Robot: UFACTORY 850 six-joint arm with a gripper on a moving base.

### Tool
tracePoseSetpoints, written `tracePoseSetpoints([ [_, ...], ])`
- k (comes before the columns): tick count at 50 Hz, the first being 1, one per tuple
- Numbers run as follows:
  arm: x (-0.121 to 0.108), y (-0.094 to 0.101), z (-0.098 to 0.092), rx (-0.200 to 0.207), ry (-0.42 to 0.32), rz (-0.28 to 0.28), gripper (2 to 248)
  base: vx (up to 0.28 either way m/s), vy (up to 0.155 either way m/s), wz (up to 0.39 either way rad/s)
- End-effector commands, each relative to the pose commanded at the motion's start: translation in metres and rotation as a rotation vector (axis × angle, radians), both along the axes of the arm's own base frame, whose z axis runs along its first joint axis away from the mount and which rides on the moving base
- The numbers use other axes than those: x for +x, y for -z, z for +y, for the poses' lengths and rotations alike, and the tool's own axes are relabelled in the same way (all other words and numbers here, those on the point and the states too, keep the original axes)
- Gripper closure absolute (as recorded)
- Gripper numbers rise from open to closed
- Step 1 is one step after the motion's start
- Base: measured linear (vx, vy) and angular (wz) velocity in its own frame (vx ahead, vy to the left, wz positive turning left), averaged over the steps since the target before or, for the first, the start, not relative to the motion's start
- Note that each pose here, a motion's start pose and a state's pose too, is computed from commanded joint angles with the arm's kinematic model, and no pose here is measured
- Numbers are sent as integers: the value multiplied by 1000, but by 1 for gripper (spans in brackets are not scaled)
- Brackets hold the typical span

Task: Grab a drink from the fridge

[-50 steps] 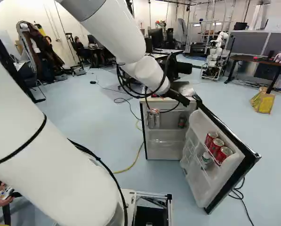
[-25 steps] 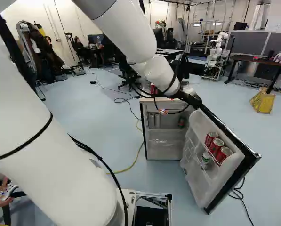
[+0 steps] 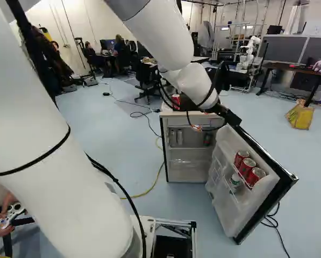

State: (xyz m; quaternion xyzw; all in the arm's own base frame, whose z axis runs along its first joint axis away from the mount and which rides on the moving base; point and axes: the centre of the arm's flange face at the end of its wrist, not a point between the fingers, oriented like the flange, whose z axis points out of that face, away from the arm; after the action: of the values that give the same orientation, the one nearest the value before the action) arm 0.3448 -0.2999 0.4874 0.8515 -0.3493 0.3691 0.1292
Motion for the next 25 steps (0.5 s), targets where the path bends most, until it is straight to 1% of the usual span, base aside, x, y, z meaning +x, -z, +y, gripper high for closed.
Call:
tracePoseSetpoints([
  [13,-1,0,-23,2,40,0,3,0,0,0],
  [25,-3,1,-44,19,82,0,3,0,0,0],
])
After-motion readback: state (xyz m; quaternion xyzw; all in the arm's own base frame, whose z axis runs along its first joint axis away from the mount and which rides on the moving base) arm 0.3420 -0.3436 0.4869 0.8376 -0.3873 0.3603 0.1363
